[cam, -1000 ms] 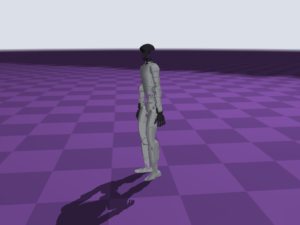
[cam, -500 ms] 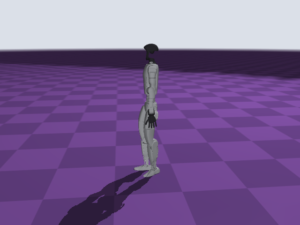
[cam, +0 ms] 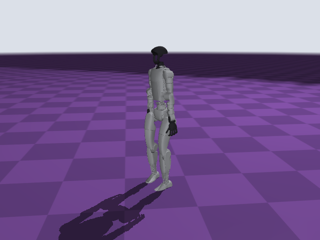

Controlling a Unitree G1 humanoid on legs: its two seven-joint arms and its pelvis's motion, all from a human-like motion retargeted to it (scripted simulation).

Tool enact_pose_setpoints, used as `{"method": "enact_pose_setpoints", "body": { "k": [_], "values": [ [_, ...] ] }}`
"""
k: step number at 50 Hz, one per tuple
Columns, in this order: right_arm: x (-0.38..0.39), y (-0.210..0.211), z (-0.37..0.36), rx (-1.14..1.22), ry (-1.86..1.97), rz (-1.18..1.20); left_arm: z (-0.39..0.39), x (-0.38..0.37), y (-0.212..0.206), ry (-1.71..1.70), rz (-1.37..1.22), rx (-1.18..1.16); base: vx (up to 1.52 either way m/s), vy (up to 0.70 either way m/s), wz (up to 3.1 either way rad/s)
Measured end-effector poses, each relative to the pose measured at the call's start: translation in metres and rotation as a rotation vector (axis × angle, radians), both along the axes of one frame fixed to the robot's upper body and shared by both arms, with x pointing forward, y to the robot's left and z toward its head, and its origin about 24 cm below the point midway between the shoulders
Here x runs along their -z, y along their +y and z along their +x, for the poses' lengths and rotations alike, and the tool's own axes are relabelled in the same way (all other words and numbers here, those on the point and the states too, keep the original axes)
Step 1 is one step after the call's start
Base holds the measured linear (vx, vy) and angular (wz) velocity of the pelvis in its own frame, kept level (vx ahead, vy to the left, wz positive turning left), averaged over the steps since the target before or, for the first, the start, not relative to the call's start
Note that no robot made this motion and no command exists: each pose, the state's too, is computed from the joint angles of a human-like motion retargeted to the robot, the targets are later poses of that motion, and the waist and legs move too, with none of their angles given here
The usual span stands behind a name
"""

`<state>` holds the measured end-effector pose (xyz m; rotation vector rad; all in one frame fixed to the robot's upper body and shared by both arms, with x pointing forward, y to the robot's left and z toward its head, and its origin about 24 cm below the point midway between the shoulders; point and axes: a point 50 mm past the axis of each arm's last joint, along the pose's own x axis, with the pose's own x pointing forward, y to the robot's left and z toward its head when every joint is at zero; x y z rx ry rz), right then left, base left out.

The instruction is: Upper body actions

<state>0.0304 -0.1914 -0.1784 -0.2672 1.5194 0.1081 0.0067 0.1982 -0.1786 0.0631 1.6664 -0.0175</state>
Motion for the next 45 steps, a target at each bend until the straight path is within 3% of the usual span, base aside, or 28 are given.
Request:
{"method": "enact_pose_setpoints", "body": {
  "k": [9, 22, 31, 45],
  "values": [
    [-0.001, -0.004, 0.003, -0.072, 0.004, 0.005, 0.059, -0.004, 0.004, -0.196, 0.032, 0.022, -0.18, -0.16, 2.19],
    [-0.002, -0.018, -0.032, -0.007, 0.071, -0.051, 0.050, -0.001, -0.006, -0.220, 0.089, -0.087, -0.08, 0.09, 3.87],
    [-0.004, -0.021, -0.058, 0.026, 0.136, -0.068, 0.029, -0.001, 0.009, -0.165, 0.129, -0.244, 0.15, 0.23, 2.29],
    [0.000, -0.012, -0.020, -0.098, -0.008, -0.033, -0.050, -0.003, 0.003, 0.063, 0.137, -0.431, 0.21, 0.19, 0.86]
  ]
}}
